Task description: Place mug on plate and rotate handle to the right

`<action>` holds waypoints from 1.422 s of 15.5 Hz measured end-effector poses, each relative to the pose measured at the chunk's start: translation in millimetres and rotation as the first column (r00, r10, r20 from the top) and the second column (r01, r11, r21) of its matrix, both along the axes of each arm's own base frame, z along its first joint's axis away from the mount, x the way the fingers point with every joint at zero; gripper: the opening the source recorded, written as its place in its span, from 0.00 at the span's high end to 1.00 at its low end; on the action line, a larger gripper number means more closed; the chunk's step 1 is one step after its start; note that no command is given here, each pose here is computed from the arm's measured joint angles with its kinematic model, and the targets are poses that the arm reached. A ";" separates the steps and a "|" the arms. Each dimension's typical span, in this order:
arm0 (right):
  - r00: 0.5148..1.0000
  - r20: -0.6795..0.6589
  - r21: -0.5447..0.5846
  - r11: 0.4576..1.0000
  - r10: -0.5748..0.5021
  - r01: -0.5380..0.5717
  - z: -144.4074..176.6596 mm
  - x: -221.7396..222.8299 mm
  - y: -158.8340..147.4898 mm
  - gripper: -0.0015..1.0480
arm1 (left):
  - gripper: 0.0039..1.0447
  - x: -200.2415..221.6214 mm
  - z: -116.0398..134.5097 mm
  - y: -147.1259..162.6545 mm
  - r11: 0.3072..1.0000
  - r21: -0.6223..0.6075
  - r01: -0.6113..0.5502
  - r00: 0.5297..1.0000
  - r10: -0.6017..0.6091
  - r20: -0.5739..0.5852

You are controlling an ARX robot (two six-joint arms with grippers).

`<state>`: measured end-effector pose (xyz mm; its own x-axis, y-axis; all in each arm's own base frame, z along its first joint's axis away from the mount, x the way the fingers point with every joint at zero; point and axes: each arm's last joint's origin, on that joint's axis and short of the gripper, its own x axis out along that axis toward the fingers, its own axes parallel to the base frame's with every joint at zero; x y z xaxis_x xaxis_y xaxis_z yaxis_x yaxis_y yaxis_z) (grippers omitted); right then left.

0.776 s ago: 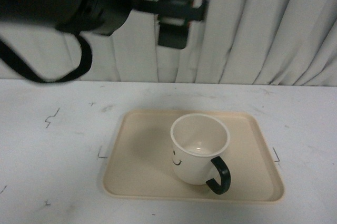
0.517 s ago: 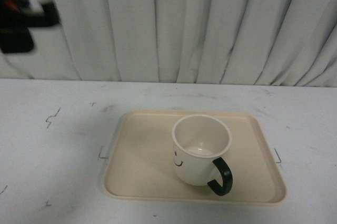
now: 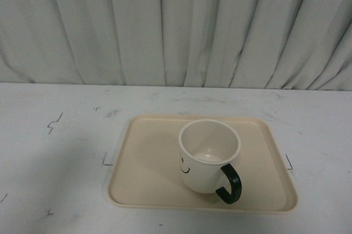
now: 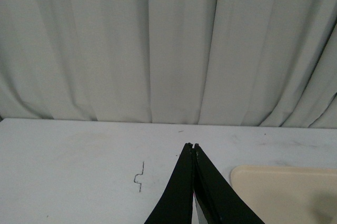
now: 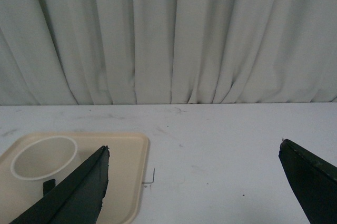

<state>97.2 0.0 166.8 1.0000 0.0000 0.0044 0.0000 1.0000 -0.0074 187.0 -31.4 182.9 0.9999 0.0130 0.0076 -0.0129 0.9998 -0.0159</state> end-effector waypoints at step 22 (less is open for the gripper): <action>1.000 0.000 0.000 1.000 0.000 0.000 0.0 0.0 0.0 0.06 | 0.99 -76.1 -13.7 31.1 1.000 0.002 0.016 1.000 -0.016 0.002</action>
